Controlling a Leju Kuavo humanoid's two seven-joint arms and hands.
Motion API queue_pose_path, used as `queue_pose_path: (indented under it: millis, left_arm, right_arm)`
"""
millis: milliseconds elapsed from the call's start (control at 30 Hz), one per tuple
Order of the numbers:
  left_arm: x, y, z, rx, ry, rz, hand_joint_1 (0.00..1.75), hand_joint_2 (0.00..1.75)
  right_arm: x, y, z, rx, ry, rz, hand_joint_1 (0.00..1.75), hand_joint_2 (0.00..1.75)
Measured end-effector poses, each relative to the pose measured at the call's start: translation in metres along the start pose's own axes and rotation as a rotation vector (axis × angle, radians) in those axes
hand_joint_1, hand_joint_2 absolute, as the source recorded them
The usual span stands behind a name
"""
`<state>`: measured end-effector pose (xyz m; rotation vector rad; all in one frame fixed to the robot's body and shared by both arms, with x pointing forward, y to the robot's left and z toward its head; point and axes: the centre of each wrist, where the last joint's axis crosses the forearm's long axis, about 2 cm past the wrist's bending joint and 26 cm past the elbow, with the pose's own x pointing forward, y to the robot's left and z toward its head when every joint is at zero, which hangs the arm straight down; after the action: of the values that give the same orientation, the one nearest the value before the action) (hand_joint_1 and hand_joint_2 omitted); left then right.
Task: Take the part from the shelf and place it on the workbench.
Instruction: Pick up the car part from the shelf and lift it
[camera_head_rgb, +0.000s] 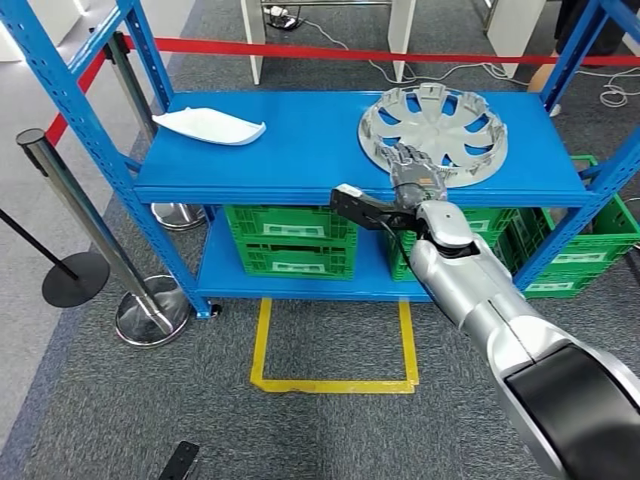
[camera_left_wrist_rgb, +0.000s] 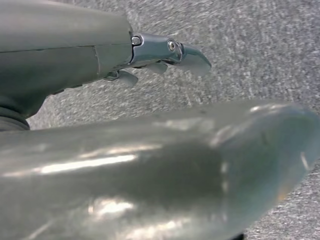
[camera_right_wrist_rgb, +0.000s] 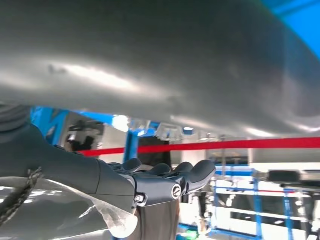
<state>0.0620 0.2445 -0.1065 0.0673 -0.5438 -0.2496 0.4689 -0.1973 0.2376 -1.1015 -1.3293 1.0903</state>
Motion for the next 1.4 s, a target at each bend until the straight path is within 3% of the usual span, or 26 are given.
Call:
queue_pose_path:
  millis: [500,1400]
  left_arm:
    - [0.005,-0.001,-0.002,-0.007,0.003,-0.011,0.0,0.0]
    - [0.006,0.0,-0.002,-0.001,0.004,-0.008,0.0,0.0]
  right_arm:
    - [-0.04,0.01,-0.001,0.056,0.141,0.015,0.0,0.0]
    - [-0.048,0.014,0.0,0.085,0.167,0.017,0.0,0.0]
